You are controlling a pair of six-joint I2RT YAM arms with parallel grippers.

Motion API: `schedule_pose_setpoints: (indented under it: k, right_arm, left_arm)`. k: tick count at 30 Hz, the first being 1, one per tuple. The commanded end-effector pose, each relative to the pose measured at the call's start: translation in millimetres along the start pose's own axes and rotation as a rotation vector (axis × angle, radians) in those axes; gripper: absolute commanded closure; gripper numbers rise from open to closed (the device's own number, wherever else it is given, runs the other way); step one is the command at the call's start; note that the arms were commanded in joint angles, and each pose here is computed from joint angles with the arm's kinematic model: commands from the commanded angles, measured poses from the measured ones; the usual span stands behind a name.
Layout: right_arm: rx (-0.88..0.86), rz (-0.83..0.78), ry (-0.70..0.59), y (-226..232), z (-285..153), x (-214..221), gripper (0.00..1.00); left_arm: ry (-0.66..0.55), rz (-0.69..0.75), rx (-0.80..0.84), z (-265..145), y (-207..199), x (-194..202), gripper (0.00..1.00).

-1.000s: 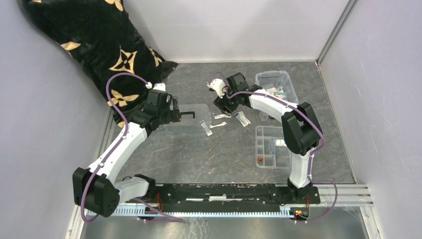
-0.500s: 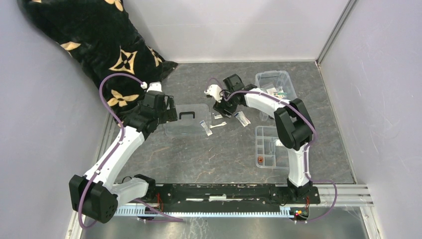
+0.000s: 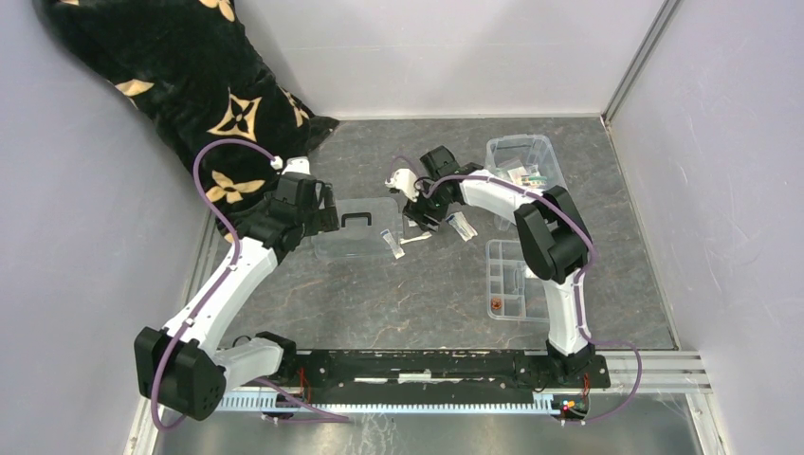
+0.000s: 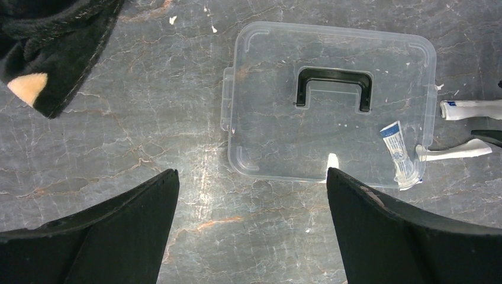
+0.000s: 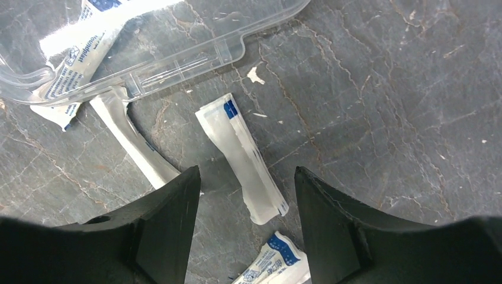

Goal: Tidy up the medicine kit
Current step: Pick up the medical item at the center of the board, then place the medical item at the medicine box compartment.

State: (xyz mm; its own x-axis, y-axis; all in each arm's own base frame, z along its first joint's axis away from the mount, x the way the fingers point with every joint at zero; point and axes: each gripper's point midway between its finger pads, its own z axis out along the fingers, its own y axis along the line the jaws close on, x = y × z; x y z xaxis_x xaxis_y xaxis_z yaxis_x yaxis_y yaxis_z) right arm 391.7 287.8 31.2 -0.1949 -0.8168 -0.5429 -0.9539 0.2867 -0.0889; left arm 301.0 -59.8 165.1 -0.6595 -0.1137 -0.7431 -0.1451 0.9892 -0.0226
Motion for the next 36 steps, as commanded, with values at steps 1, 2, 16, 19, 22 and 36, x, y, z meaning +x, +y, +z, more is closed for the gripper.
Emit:
schedule_pose_setpoints:
  k: [1,2,16,19,22,36]
  right_arm:
    - [-0.022,-0.027,-0.003,5.0,6.6,-4.1,0.34]
    - [-0.021,-0.022,0.004,5.6,8.3,-2.3,0.35]
    - [0.068,0.121,0.003,6.1,5.4,7.1,0.56]
    - [0.081,0.160,-0.027,7.1,0.0,1.6,0.62]
    - [0.097,0.204,-0.053,6.7,-6.9,-5.2,0.69]
    - [0.225,0.388,-0.080,9.2,-47.6,0.7,0.75]
  left_arm:
    - [-0.022,0.021,-0.014,2.6,2.1,-6.4,0.00]
    - [-0.022,0.021,-0.012,2.5,1.6,-6.4,0.00]
    - [-0.013,0.027,-0.008,4.2,0.2,-5.0,0.00]
    - [-0.013,0.026,-0.006,4.0,0.0,-5.1,0.00]
    - [-0.012,0.026,-0.005,4.3,-0.3,-4.9,0.00]
    - [-0.010,0.028,0.004,4.1,-2.0,-5.2,0.00]
